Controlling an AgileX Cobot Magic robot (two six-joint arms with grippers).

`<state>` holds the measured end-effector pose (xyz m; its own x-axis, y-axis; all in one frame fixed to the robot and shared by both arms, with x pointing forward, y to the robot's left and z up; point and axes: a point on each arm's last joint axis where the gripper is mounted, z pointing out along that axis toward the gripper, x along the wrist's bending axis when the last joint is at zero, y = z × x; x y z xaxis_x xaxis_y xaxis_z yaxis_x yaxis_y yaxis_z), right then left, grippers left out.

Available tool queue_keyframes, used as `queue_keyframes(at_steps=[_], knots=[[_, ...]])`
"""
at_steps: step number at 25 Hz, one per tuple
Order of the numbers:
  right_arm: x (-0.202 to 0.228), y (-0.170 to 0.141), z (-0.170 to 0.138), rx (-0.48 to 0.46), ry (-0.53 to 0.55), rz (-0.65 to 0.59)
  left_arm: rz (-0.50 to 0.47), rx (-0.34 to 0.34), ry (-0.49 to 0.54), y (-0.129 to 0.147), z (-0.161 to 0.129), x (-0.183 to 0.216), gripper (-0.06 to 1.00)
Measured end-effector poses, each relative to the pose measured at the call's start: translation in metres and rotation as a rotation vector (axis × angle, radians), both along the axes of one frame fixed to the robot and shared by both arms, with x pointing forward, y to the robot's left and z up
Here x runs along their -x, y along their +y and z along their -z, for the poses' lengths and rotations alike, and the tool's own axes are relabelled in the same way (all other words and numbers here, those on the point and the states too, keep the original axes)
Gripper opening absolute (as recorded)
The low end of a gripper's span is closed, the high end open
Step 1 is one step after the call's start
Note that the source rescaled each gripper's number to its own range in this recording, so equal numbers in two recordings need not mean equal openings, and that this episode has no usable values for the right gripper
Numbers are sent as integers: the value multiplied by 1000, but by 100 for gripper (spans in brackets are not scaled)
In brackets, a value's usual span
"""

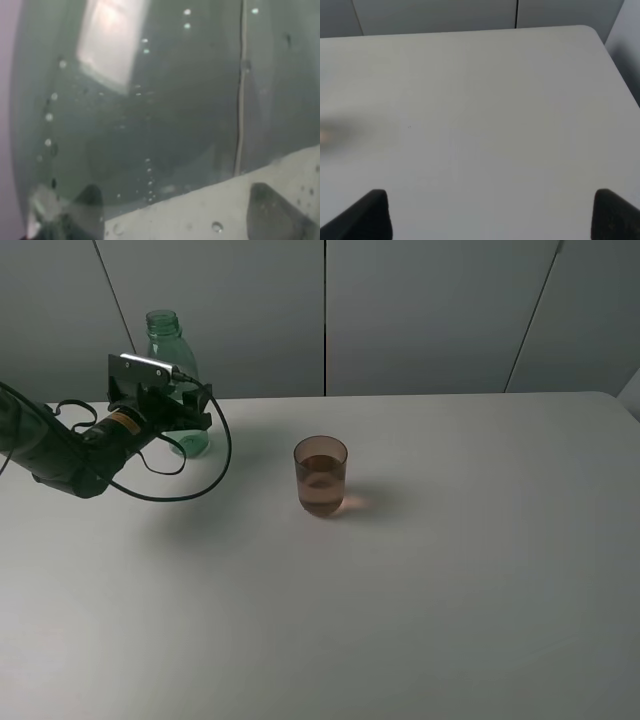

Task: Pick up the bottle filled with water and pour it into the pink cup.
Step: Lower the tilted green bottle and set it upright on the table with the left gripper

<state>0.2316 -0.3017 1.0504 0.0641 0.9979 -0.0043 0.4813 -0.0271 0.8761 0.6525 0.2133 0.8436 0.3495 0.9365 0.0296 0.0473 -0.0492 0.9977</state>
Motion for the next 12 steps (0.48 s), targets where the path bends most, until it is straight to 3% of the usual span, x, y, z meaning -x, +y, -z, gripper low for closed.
queue_keyframes(at_steps=[12], knots=[[0,0,0,0,0,0,17,-6,-3,-1,0,1,1]])
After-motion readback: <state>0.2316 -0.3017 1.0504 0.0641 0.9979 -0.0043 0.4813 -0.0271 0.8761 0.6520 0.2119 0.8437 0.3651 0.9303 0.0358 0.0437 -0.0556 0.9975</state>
